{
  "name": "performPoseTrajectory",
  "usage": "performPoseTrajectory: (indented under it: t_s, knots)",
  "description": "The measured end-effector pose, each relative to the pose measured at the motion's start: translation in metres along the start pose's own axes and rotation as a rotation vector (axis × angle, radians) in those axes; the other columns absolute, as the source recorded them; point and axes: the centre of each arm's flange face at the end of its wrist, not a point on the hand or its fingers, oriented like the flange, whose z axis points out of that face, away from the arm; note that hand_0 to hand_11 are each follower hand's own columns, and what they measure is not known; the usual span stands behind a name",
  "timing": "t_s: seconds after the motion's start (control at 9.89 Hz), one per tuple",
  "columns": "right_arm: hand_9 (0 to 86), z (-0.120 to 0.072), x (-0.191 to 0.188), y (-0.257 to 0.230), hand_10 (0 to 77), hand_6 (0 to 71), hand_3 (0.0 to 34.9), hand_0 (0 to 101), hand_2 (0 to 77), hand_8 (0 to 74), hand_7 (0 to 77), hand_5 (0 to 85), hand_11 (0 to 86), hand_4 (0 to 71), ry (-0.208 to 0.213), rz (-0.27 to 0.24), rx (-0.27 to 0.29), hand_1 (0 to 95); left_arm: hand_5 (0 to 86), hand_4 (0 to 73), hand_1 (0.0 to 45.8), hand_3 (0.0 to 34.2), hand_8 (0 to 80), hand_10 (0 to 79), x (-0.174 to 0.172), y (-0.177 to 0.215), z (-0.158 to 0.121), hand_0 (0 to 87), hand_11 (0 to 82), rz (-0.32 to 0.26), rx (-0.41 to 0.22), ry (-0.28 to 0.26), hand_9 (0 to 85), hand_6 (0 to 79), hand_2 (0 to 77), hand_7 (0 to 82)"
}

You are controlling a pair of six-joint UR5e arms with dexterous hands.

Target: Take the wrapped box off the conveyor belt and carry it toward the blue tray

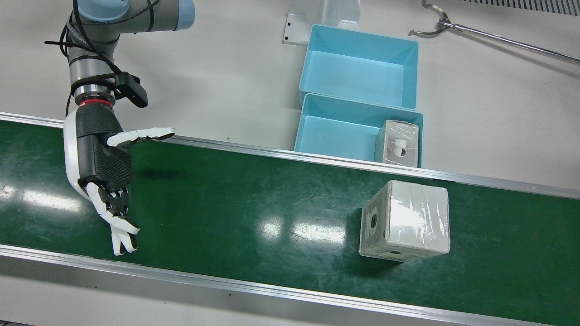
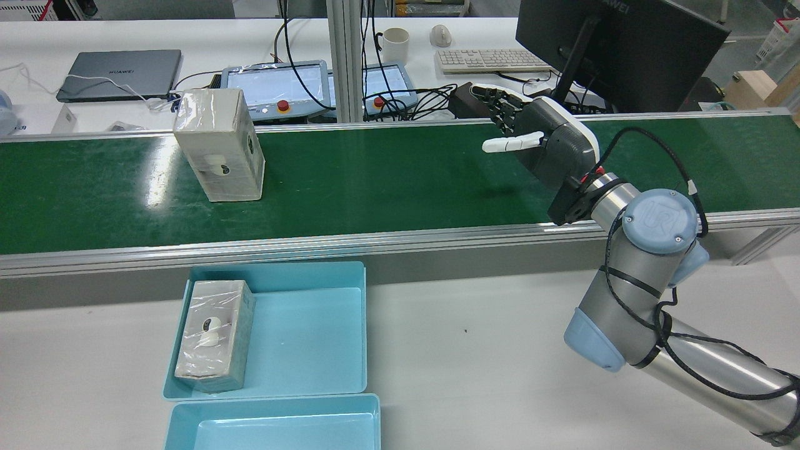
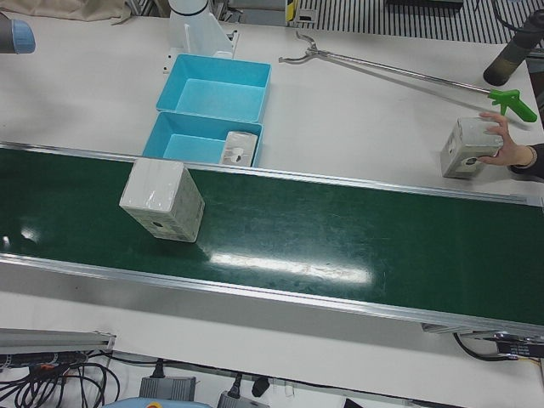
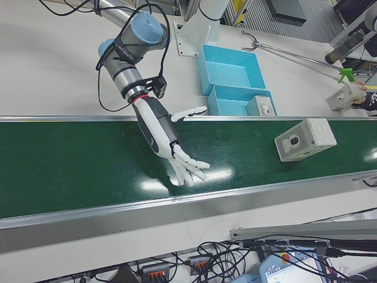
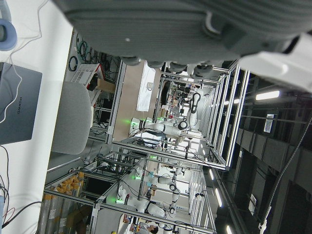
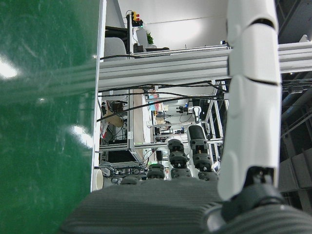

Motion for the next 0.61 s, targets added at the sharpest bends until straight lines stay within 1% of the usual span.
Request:
performPoseTrajectory:
  t_s: [0.1, 0.3, 0.4, 0.51, 0.61]
  knots:
    - [3.8, -0.0002, 0.0001, -0.0002, 0.0, 4.4, 0.0, 48, 9.3, 2.2, 3.8, 19.6, 0.5, 10.9, 0.0, 0.002, 0.001, 15.3, 1.1, 0.0, 0.0, 0.0, 0.5, 0.0, 0.0, 0.0, 0.0, 0.0, 0.5, 0.0, 0.0, 0.0, 0.0, 0.5, 0.5, 0.5]
    - [4.4, -0.0006, 0.0001, -0.0008, 0.0, 4.4, 0.0, 48, 9.3, 2.2, 3.3, 19.6, 0.5, 12.0, 0.0, 0.003, 0.001, 15.3, 1.1, 0.0, 0.0, 0.0, 0.5, 0.5, 0.0, 0.0, 0.0, 0.0, 0.5, 0.0, 0.0, 0.0, 0.0, 0.5, 0.5, 0.5]
    - [4.4, -0.0007, -0.0002, -0.0008, 0.0, 4.4, 0.0, 48, 9.3, 0.5, 3.3, 19.6, 0.5, 12.0, 0.0, 0.005, 0.001, 15.3, 1.1, 0.0, 0.0, 0.0, 0.5, 0.5, 0.0, 0.0, 0.0, 0.0, 0.5, 0.0, 0.0, 0.0, 0.5, 0.5, 1.1, 0.5]
    - [4.4, -0.0007, -0.0004, -0.0007, 0.0, 4.4, 0.0, 48, 9.3, 0.5, 3.3, 19.6, 0.5, 12.0, 0.0, 0.007, 0.001, 15.3, 1.1, 0.0, 0.0, 0.0, 0.5, 0.5, 0.0, 0.0, 0.0, 0.0, 0.5, 0.0, 0.0, 0.0, 0.0, 0.5, 1.1, 0.5]
    - [3.8, -0.0008, -0.0006, -0.0007, 0.0, 2.7, 0.0, 48, 9.3, 1.1, 3.3, 18.5, 0.5, 10.9, 0.0, 0.007, 0.001, 15.3, 1.1, 0.0, 0.0, 0.0, 0.5, 0.5, 0.0, 0.0, 0.0, 0.0, 0.5, 0.0, 0.0, 0.0, 0.0, 0.5, 1.1, 0.5]
